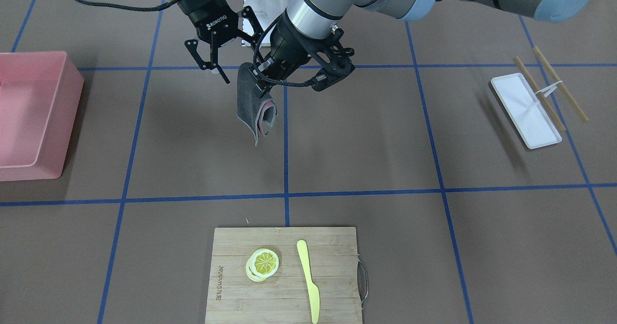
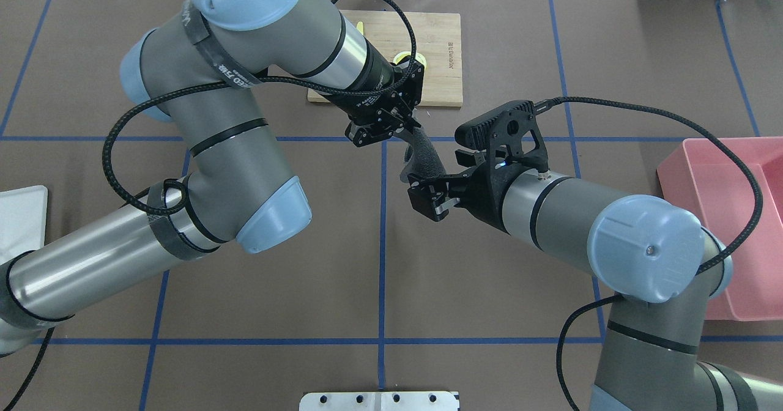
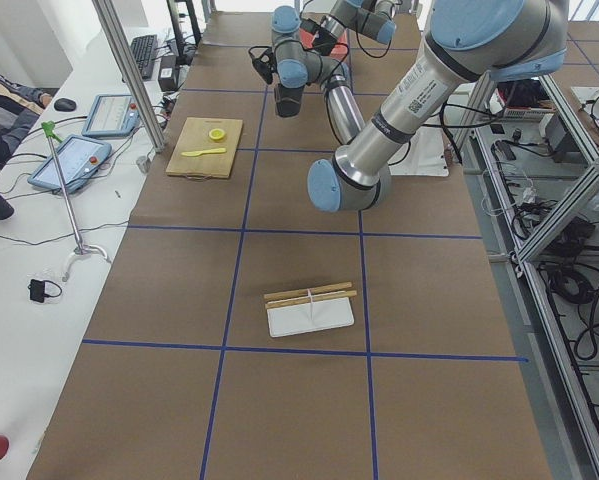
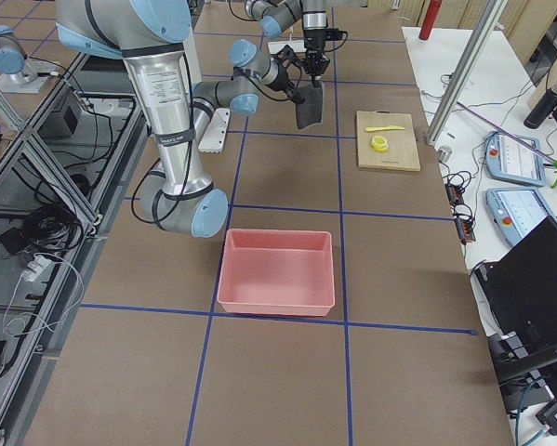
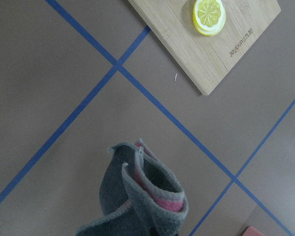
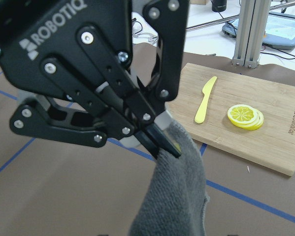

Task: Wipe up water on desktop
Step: 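Carry the towel to mid-table with the left gripper while the right gripper approaches, then grasp the towel with the right gripper while the left gripper releases and withdraws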

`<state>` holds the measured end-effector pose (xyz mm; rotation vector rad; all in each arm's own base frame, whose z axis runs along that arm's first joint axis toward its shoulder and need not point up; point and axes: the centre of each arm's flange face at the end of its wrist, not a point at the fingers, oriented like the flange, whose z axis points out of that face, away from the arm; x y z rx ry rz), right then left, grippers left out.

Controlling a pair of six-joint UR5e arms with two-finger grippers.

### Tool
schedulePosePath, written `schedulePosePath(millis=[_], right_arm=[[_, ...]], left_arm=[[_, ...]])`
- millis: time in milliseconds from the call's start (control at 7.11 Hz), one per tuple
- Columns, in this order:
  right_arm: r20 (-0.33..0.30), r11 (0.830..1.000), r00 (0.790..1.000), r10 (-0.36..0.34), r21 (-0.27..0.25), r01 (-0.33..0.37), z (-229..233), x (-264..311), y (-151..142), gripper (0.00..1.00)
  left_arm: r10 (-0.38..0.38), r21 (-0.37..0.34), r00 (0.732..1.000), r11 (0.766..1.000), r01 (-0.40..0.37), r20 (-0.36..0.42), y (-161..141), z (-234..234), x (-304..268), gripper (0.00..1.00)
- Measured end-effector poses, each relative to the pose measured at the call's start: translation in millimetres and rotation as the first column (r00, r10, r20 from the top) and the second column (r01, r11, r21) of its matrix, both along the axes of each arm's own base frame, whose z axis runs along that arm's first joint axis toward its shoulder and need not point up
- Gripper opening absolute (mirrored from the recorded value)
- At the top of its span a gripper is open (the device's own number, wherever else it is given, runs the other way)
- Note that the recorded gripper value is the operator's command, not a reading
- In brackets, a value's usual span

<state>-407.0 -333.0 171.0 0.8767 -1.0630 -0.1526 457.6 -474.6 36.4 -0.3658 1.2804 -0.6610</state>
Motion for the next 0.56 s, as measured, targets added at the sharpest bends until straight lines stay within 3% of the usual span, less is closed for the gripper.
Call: schedulePosePath(millis=[563], right_arm=[[0.019,1.000,1.000,-0.010,0.006,0.010,2.4,-1.0,5.5,0.00]], left_arm=[[0.001,0.002,1.000,1.000,-0.001,-0.004,1.8,-1.6,-0.7,0.00]])
